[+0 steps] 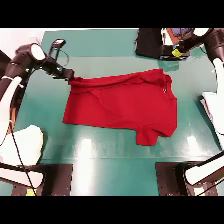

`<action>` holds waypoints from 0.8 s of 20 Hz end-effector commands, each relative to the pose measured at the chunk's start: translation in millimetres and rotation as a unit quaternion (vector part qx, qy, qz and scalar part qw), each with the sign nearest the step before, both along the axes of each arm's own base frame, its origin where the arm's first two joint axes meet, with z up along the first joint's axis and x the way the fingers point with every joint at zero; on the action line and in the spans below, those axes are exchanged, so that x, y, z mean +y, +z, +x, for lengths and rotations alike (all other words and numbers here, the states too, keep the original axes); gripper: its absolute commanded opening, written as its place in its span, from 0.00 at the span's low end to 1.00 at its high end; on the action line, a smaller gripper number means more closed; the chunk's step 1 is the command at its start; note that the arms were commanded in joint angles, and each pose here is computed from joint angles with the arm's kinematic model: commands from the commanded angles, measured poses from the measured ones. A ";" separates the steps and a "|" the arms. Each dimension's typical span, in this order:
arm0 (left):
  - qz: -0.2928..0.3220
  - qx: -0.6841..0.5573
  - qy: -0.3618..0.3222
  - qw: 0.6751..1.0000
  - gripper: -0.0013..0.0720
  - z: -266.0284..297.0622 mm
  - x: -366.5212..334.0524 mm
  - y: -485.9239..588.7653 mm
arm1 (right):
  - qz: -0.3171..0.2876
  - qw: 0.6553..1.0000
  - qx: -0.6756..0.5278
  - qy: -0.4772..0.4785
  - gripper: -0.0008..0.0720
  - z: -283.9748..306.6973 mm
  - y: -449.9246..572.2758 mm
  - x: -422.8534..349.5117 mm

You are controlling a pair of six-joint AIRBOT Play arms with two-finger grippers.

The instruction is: Fold the shirts.

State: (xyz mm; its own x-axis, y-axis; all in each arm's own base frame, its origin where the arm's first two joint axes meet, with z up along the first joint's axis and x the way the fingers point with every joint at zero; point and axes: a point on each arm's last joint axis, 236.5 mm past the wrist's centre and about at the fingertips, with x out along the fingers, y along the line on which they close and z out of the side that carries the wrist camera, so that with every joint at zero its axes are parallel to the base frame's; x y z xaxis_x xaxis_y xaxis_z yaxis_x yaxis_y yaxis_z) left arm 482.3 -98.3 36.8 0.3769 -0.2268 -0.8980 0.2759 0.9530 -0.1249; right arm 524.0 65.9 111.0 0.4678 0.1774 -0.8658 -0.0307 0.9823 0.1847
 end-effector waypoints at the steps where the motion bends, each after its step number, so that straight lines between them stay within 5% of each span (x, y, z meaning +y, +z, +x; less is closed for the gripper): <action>1: 0.006 0.061 0.038 0.997 0.65 -36.9 41.6 3.5 | -0.002 0.999 0.042 -0.006 0.67 -38.2 -4.6 -20.1; 4: 0.004 0.096 0.075 0.993 0.65 -90.3 71.0 -7.6 | -0.005 0.993 0.114 -0.028 0.70 -108.5 -35.2 -49.0; 6: 0.005 0.119 0.080 0.990 0.65 -126.9 72.5 -26.8 | 0.001 0.985 0.165 -0.058 0.87 -157.4 -70.0 -67.6; 11: -0.002 0.149 0.098 0.984 0.65 -176.0 68.3 -67.2 | 0.030 0.952 0.275 -0.129 0.87 -265.9 -162.4 -90.5; 16: -0.013 0.147 0.102 0.984 0.65 -174.8 64.0 -70.0 | 0.086 0.946 0.275 -0.148 0.80 -281.8 -199.3 -65.2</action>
